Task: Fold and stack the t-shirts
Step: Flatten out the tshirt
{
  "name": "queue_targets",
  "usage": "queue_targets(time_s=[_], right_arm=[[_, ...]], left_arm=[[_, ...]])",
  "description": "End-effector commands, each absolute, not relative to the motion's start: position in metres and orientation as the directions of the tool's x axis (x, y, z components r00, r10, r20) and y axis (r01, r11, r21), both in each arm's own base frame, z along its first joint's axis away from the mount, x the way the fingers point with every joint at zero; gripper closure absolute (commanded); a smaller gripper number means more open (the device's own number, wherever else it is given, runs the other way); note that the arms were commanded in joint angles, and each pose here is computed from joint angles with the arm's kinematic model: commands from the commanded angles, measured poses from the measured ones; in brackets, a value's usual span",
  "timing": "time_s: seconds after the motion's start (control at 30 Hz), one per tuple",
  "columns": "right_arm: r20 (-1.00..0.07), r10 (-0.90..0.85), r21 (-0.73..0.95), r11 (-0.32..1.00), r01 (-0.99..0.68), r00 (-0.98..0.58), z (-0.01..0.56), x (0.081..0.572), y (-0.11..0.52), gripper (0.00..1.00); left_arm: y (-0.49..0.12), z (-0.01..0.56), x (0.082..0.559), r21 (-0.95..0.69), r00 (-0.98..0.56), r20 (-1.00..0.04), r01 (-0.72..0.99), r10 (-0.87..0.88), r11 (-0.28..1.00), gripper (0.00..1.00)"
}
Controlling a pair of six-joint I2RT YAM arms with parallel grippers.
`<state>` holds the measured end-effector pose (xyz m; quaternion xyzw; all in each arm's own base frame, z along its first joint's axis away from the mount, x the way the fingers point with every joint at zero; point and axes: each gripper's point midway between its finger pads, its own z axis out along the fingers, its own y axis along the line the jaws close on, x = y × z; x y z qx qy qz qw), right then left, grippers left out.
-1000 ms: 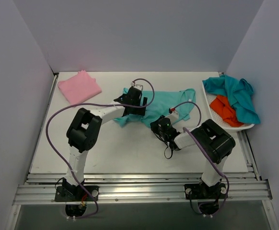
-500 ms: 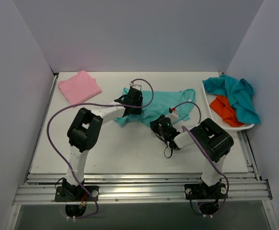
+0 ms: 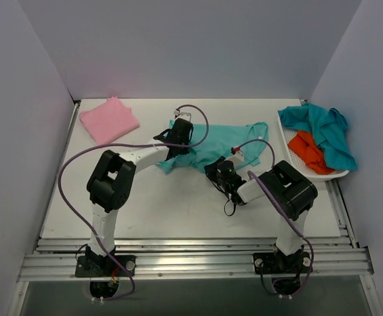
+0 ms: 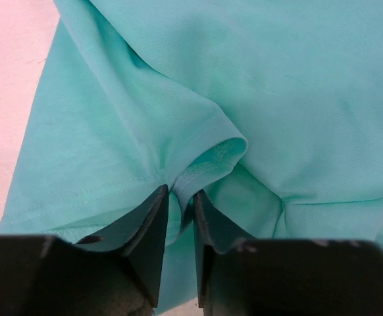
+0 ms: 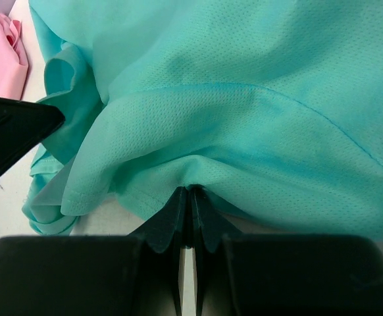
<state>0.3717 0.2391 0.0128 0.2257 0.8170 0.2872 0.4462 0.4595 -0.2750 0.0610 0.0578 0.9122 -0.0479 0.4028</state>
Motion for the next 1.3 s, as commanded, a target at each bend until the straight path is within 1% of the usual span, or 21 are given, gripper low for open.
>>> queue_targets(time_s=[0.0,0.07,0.17,0.3,0.37,0.5,0.6,0.67,0.7,0.77,0.8,0.83,0.87,0.9,0.93,1.0,1.03,1.13,1.2,1.23,1.27], right_arm=[[-0.565,0.514,0.491,0.838,0.238,-0.646,-0.059,0.332,0.21,1.0],[-0.562,0.511,0.488,0.84,0.238,-0.65,-0.061,0.331,0.21,1.0],[-0.562,0.511,0.489,0.84,0.237,-0.651,-0.062,0.332,0.211,1.0],[-0.563,0.509,0.486,0.841,0.237,-0.651,-0.062,0.332,0.21,1.0],[-0.564,0.509,0.484,0.842,0.239,-0.65,-0.062,0.332,0.209,1.0],[-0.569,0.511,0.488,0.841,0.236,-0.645,-0.057,0.333,0.209,1.0],[-0.586,0.519,0.499,0.836,0.228,-0.622,-0.041,0.335,0.207,1.0],[-0.601,0.519,0.495,0.839,0.227,-0.608,-0.029,0.334,0.204,1.0],[-0.621,0.532,0.514,0.831,0.213,-0.575,-0.009,0.339,0.203,1.0],[-0.637,0.525,0.502,0.838,0.213,-0.565,0.005,0.333,0.199,1.0],[-0.664,0.542,0.523,0.829,0.197,-0.515,0.032,0.337,0.197,1.0],[-0.673,0.524,0.5,0.843,0.201,-0.522,0.038,0.33,0.196,1.0],[-0.687,0.523,0.498,0.844,0.197,-0.504,0.05,0.328,0.195,1.0],[-0.703,0.539,0.526,0.833,0.17,-0.464,0.078,0.327,0.195,1.0],[-0.721,0.526,0.496,0.847,0.194,-0.451,0.083,0.322,0.187,1.0],[-0.735,0.549,0.538,0.83,0.149,-0.399,0.126,0.314,0.19,1.0],[-0.749,0.538,0.515,0.84,0.172,-0.387,0.131,0.308,0.181,1.0],[-0.77,0.554,0.536,0.831,0.15,-0.316,0.18,0.288,0.17,1.0],[-0.758,0.599,0.594,0.798,0.105,-0.259,0.223,0.275,0.162,1.0],[-0.764,0.59,0.584,0.804,0.111,-0.26,0.229,0.268,0.154,1.0],[-0.77,0.589,0.581,0.806,0.112,-0.245,0.238,0.263,0.145,1.0]], left_arm=[[-0.276,0.109,0.466,-0.081,-0.588,-0.809,0.131,0.012,0.988,0.72],[-0.275,0.115,0.464,-0.084,-0.577,-0.817,0.129,0.006,0.988,0.74],[-0.273,0.119,0.465,-0.084,-0.567,-0.823,0.123,0.001,0.989,0.8],[-0.276,0.111,0.465,-0.086,-0.577,-0.817,0.134,0.007,0.987,0.9],[-0.277,0.108,0.466,-0.088,-0.581,-0.814,0.137,0.008,0.987,0.97],[-0.276,0.11,0.467,-0.099,-0.576,-0.817,0.126,-0.008,0.987,0.98],[-0.267,0.125,0.464,-0.113,-0.552,-0.833,0.103,-0.038,0.988,0.98],[-0.261,0.148,0.461,-0.134,-0.518,-0.853,0.095,-0.066,0.986,0.98],[-0.256,0.152,0.458,-0.135,-0.514,-0.855,0.086,-0.072,0.987,0.98],[-0.251,0.18,0.45,-0.162,-0.479,-0.872,0.085,-0.102,0.983,0.98],[-0.247,0.184,0.444,-0.169,-0.476,-0.873,0.081,-0.111,0.982,0.98],[-0.242,0.207,0.438,-0.196,-0.442,-0.886,0.083,-0.14,0.977,0.98],[-0.24,0.214,0.434,-0.209,-0.434,-0.888,0.082,-0.154,0.975,0.98],[-0.236,0.222,0.428,-0.224,-0.427,-0.888,0.075,-0.172,0.972,0.98],[-0.23,0.24,0.419,-0.246,-0.401,-0.895,0.078,-0.196,0.966,0.98],[-0.223,0.255,0.408,-0.266,-0.389,-0.895,0.076,-0.217,0.961,0.98],[-0.216,0.272,0.398,-0.283,-0.362,-0.902,0.079,-0.237,0.956,0.98],[-0.196,0.303,0.372,-0.308,-0.313,-0.91,0.069,-0.272,0.949,0.98],[-0.184,0.315,0.357,-0.321,-0.294,-0.911,0.063,-0.29,0.945,0.98],[-0.175,0.335,0.343,-0.347,-0.256,-0.913,0.073,-0.319,0.935,0.98],[-0.167,0.338,0.335,-0.347,-0.254,-0.912,0.062,-0.322,0.936,0.98]])
